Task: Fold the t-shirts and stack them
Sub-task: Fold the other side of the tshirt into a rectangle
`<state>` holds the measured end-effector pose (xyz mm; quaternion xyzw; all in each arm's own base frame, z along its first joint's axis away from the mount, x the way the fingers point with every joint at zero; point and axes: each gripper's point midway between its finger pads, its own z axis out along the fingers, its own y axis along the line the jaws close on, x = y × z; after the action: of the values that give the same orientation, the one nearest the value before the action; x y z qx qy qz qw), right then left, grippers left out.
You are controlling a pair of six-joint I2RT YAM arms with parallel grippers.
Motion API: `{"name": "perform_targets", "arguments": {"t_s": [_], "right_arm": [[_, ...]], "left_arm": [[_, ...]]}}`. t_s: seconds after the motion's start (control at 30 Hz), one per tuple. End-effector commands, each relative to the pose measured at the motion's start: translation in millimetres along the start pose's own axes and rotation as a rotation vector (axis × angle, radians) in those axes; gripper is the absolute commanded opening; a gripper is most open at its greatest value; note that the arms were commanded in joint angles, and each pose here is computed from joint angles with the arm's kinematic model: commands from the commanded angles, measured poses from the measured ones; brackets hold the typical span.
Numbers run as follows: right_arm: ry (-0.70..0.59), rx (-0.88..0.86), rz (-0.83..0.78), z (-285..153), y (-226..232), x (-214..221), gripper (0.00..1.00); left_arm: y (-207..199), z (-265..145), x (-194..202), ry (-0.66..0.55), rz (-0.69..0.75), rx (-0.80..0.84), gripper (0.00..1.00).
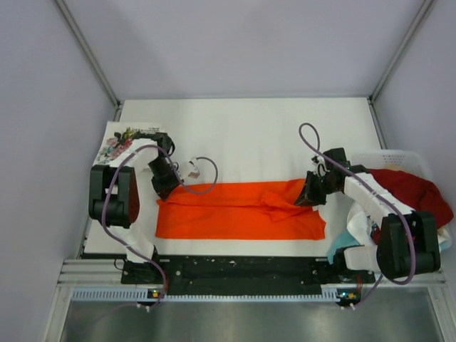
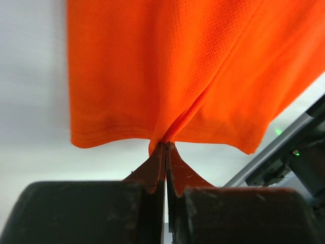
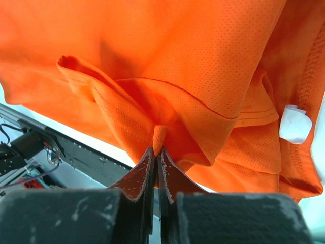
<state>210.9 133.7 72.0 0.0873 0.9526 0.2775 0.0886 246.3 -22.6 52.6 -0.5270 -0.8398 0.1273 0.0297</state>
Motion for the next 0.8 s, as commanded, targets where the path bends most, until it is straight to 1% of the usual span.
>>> {"name": "perform_targets", "arguments": {"t_s": [0.0,0.17,0.33,0.4,0.47,0.6,0.7,0.77], "right_arm": [[-0.055,-0.005,-0.017,-7.6,7.6,-6.3,0.0],[-0.034,0.018,0.01,-6.1,0.3,3.3,0.0],[-0.007,0.044,0.048,0.6,-9.9,14.2,0.0],[-0.025,0.053,0.043,-0.6,-9.4,8.9,0.0],[-0.073,0.053,0.021,-6.9,-1.5,-9.5,0.0],[-0.166,0.087,-0.037,-21.0,11.5,-51.3,0.0],[-0.16,0.113,-0.058,-20.8,10.8,-63.9,0.0],[-0.132,0.101,-0.056,-16.1,11.3,-61.6,0.0]], "left_arm": [[26.0,-7.1,-7.0,0.004,0.014,-0.103,0.0],[34.4,-14.8,-6.9,0.022,0.028,-0.139,0.0],[29.8,-11.8,1.0,0.069,0.049,-0.139,0.0],[42.8,-17.3,-4.5,0.057,0.044,-0.227,0.0],[63.3,-33.1,-19.6,0.005,0.033,-0.34,0.0],[123.4,-93.5,-58.1,-0.127,-0.041,-0.666,0.0],[146.0,-127.9,-82.3,-0.201,-0.048,-0.818,0.0],[149.8,-135.4,-89.8,-0.202,-0.036,-0.853,0.0]]}}
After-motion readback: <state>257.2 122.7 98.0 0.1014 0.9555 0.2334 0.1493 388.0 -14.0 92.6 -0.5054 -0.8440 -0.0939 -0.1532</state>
